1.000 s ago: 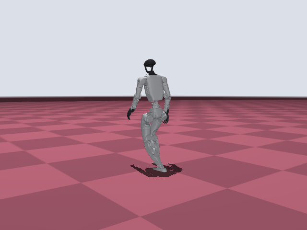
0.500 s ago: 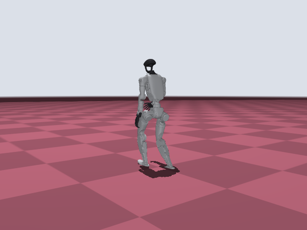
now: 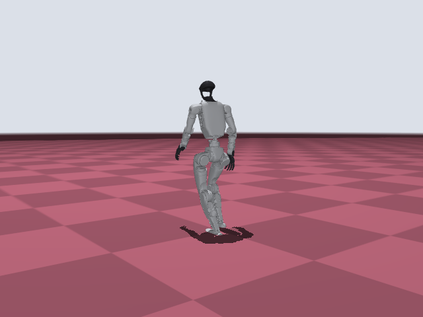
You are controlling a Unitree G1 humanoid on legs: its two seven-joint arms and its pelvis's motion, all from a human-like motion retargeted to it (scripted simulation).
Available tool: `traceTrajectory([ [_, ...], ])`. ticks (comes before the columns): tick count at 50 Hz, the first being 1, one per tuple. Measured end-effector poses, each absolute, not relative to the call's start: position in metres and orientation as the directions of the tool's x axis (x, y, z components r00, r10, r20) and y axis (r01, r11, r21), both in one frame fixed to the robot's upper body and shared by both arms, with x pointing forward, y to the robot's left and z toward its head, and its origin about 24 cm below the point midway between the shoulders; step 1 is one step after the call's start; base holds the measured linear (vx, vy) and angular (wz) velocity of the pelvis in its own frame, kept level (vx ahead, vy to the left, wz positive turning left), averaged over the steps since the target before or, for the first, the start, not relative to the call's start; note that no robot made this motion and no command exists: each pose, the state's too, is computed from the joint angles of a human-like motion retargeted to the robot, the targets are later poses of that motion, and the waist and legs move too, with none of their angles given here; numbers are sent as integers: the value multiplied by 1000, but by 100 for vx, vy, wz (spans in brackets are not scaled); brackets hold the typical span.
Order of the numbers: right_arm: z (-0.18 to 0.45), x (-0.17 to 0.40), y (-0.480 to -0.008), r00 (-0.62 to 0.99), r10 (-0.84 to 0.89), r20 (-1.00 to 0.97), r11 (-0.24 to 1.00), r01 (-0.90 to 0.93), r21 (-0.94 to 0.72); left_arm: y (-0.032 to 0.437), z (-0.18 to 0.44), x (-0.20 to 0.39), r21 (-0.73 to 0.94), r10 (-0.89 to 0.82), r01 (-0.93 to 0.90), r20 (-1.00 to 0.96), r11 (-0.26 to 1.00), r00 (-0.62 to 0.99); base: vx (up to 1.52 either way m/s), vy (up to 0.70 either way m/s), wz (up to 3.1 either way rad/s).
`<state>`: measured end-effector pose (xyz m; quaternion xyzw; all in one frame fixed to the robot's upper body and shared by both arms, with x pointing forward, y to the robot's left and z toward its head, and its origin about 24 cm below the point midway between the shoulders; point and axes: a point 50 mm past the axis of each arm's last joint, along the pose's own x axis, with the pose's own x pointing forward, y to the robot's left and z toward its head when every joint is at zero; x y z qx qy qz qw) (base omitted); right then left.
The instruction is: Walk
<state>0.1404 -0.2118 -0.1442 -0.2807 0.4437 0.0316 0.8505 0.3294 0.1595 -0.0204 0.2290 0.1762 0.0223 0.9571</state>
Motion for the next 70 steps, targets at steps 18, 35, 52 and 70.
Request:
traceTrajectory([
  [18,-104,211,-203,804,-181,-567,895,-105,-434,177,-134,193,366,143,223,-747,904,650,-2,-5,-40],
  [35,-21,295,-192,970,-164,-182,852,47,-522,173,-145,163,346,120,254,-771,903,626,0,0,-14],
  [52,-152,112,-219,552,-277,-786,861,-221,-458,182,-4,333,535,186,-50,-202,844,962,0,0,-1],
  [70,0,303,-191,979,-193,-62,861,139,-490,184,-147,154,373,143,262,-775,890,616,-3,-2,-53],
])
